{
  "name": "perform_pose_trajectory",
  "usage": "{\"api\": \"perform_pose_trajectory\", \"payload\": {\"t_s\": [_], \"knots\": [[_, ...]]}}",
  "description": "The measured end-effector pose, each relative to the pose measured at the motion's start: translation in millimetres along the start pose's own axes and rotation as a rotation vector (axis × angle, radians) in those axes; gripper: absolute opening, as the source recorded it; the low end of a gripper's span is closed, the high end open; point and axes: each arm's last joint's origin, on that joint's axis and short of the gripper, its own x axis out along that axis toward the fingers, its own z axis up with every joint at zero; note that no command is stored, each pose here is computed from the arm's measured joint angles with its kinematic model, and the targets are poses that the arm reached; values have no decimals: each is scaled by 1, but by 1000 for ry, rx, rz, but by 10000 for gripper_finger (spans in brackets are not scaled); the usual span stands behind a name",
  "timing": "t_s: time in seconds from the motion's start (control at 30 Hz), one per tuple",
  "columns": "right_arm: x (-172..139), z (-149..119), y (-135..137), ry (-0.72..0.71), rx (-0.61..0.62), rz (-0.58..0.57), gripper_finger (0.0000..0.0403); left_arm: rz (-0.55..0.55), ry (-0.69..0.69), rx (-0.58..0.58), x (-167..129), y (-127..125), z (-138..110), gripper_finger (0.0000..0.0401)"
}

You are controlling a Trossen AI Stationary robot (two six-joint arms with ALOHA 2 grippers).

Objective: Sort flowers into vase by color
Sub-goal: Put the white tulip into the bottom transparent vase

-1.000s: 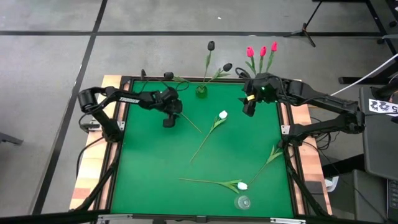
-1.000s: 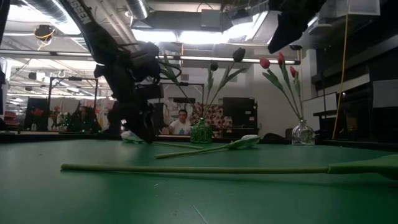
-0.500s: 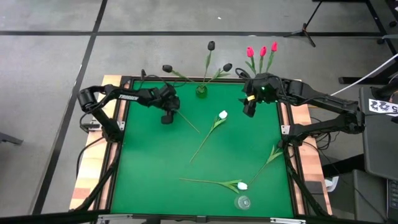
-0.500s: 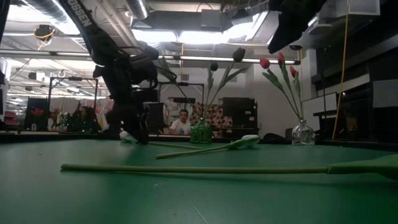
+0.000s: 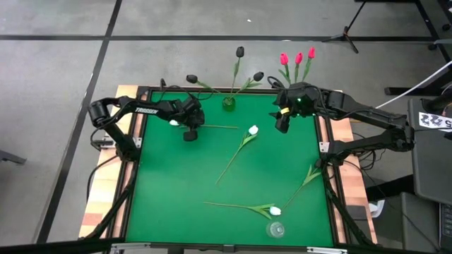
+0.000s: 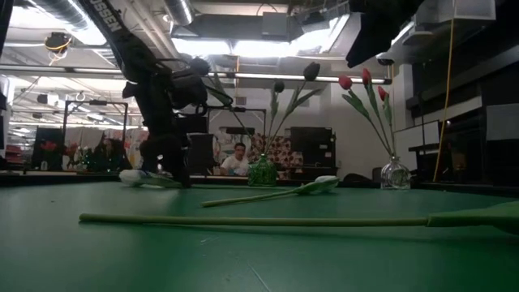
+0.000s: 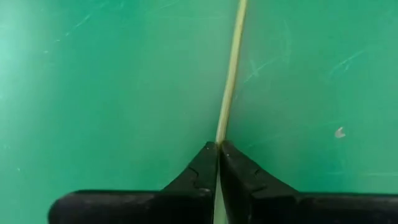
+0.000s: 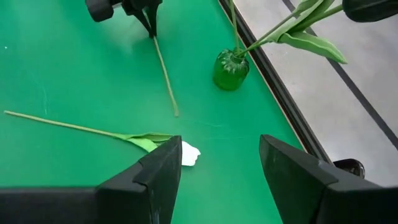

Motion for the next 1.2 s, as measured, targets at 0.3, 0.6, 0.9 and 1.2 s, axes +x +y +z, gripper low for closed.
{"api": "perform_pose_trajectory", "payload": {"t_s": [0.3, 0.6, 0.9, 1.2], "knots": [[0, 2, 2, -21, 59, 53, 215, -83, -17, 23, -9, -31, 30, 3], [1, 5, 5, -43, 71, 163, 215, -143, -95, 97, -25, -75, 64, 1], [37, 9, 43, 42, 13, 307, 215, -173, -189, 161, -46, -101, 94, 1], [83, 15, 96, 19, -88, 398, 215, -167, -206, 171, -50, -107, 99, 1]]}}
